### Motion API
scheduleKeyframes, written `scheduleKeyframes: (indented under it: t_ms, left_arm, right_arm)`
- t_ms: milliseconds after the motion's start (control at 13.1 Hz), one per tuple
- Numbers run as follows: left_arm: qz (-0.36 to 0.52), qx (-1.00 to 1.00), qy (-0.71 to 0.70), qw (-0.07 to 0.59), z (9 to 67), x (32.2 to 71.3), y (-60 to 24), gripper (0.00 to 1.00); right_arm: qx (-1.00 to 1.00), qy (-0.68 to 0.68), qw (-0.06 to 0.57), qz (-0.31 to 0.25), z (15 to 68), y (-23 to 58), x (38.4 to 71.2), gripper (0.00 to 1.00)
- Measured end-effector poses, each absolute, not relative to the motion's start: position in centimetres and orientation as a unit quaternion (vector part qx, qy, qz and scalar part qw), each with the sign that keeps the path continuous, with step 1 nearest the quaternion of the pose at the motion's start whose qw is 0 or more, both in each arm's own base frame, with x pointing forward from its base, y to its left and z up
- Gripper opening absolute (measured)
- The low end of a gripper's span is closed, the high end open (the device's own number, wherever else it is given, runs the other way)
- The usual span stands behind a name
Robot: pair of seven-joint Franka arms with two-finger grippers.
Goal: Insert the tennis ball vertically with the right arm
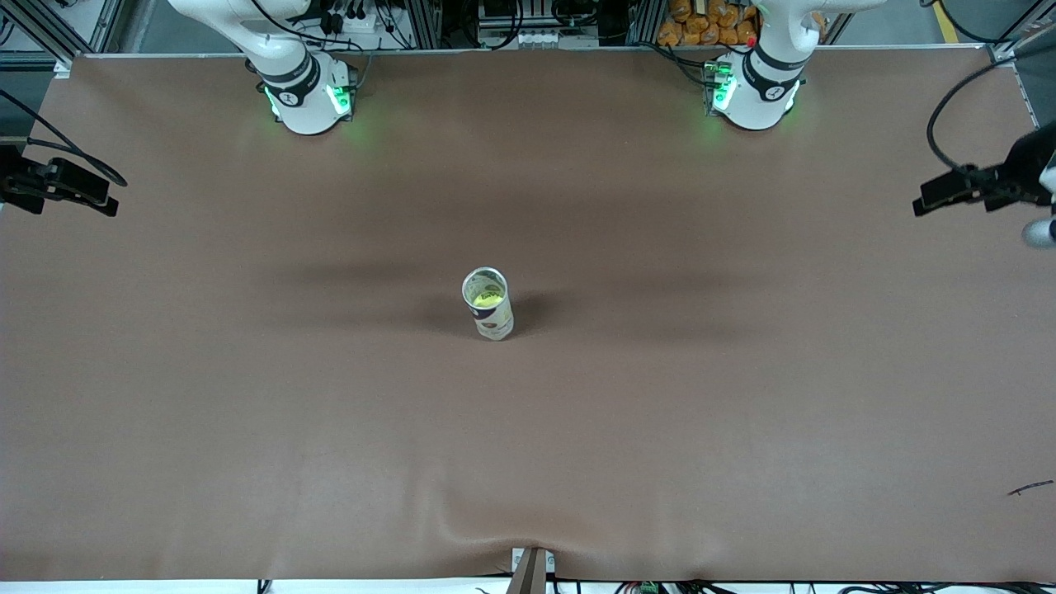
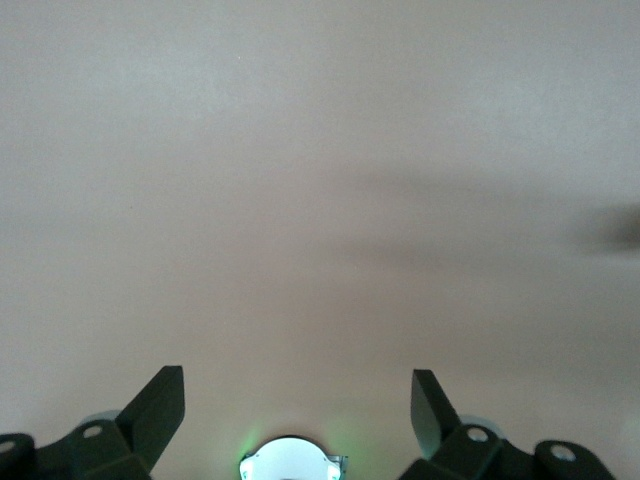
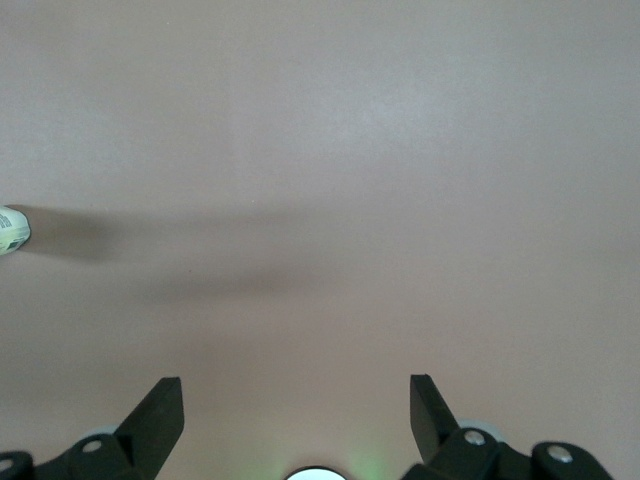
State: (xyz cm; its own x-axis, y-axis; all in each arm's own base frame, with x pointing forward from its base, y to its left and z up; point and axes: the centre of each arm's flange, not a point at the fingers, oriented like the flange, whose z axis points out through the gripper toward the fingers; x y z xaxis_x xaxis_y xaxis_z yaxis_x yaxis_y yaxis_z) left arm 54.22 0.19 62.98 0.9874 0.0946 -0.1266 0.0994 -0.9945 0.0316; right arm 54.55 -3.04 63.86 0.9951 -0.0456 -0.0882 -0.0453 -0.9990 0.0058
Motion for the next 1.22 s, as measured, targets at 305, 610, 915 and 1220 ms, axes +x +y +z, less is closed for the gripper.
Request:
scheduleKeyframes:
  t_ms: [305,610,915,1220]
  left_arm:
    - [-0.063,0.996,0.053,0.02,63.3,52.9,0.2,1.0]
    - [-0.049,0.997,0.048,0.021,63.6,52.1,-0.3,1.0]
    - [-0.031,0.998,0.057,0.022,63.5,52.5,-0.2,1.0]
    - [-0.016,0.998,0.055,0.02,63.6,52.9,-0.3,1.0]
  right_arm:
    - [0.999,-0.028,0.002,-0.044,63.9,-3.6,54.5,1.0]
    - [0.999,-0.028,0.002,-0.044,63.9,-3.7,54.5,1.0]
    - [0.999,-0.028,0.002,-0.044,63.9,-3.7,54.5,1.0]
    - [0.999,-0.028,0.002,-0.044,63.9,-3.7,54.5,1.0]
